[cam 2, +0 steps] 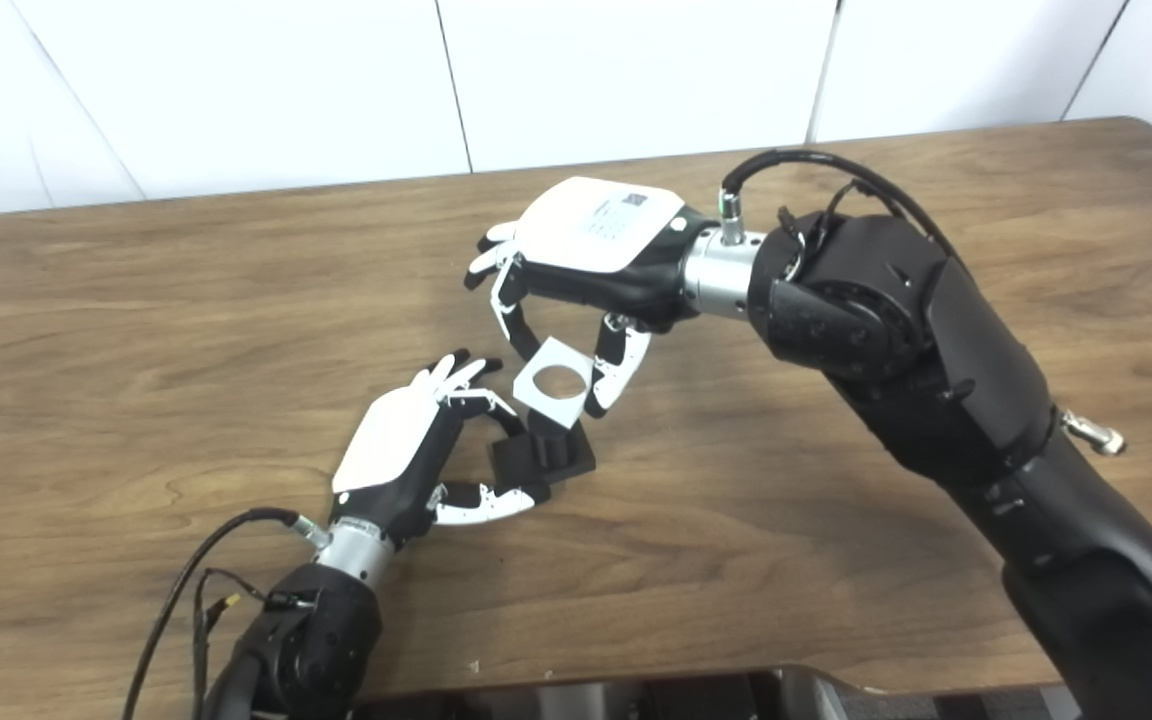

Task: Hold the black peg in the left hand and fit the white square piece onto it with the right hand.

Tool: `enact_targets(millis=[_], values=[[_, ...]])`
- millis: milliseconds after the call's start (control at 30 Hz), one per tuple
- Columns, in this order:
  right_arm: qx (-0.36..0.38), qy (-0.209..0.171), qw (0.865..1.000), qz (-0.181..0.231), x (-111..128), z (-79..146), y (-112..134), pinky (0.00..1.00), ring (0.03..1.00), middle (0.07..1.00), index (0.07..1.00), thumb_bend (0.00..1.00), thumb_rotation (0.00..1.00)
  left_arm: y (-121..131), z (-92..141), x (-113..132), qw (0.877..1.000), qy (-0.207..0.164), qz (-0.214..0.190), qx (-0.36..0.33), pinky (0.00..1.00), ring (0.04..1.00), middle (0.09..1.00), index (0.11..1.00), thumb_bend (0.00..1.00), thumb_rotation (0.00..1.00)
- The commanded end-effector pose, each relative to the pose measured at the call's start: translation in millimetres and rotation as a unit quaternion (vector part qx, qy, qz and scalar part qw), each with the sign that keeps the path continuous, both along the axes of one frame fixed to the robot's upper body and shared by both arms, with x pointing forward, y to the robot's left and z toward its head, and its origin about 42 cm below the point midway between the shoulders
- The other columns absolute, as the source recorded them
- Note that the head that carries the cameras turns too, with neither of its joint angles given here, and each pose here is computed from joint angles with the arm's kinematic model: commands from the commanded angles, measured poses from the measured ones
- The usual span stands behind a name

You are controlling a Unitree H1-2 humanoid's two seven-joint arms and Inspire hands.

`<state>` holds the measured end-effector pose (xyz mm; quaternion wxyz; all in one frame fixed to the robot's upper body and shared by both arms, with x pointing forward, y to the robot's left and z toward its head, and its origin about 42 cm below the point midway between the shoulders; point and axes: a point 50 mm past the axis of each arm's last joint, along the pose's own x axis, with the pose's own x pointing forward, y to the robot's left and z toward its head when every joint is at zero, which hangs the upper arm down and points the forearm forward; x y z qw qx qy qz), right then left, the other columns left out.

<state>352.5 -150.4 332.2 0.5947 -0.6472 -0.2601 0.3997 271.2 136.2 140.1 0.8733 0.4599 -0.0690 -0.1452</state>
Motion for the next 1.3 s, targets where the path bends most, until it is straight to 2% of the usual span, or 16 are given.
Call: enact_targets(millis=[0, 400, 533, 1267], values=[[0.01, -0.039, 0.999, 0.017, 0, 14, 6, 0.81, 0.939, 0.872, 0.491, 0.52, 0.13, -2, 7, 4, 1.0, -0.018, -0.002, 0.01, 1.0, 1.0, 0.933, 0.531, 0.58, 0.28], [-0.005, -0.037, 0.999, 0.038, 4, 2, 12, 0.83, 0.929, 0.857, 0.491, 0.52, 0.13, -6, 8, 3, 1.0, -0.016, -0.003, 0.011, 1.0, 1.0, 0.935, 0.538, 0.58, 0.29], [-0.009, -0.037, 0.999, 0.037, 6, -1, 11, 0.82, 0.929, 0.858, 0.491, 0.52, 0.13, -8, 7, 3, 1.0, -0.02, -0.003, 0.006, 1.0, 1.0, 0.93, 0.53, 0.58, 0.27], [-0.027, -0.035, 0.999, 0.027, 9, -11, 11, 0.81, 0.931, 0.871, 0.492, 0.52, 0.13, -11, 9, 2, 1.0, -0.022, 0.0, 0.008, 1.0, 1.0, 0.932, 0.538, 0.58, 0.3]])
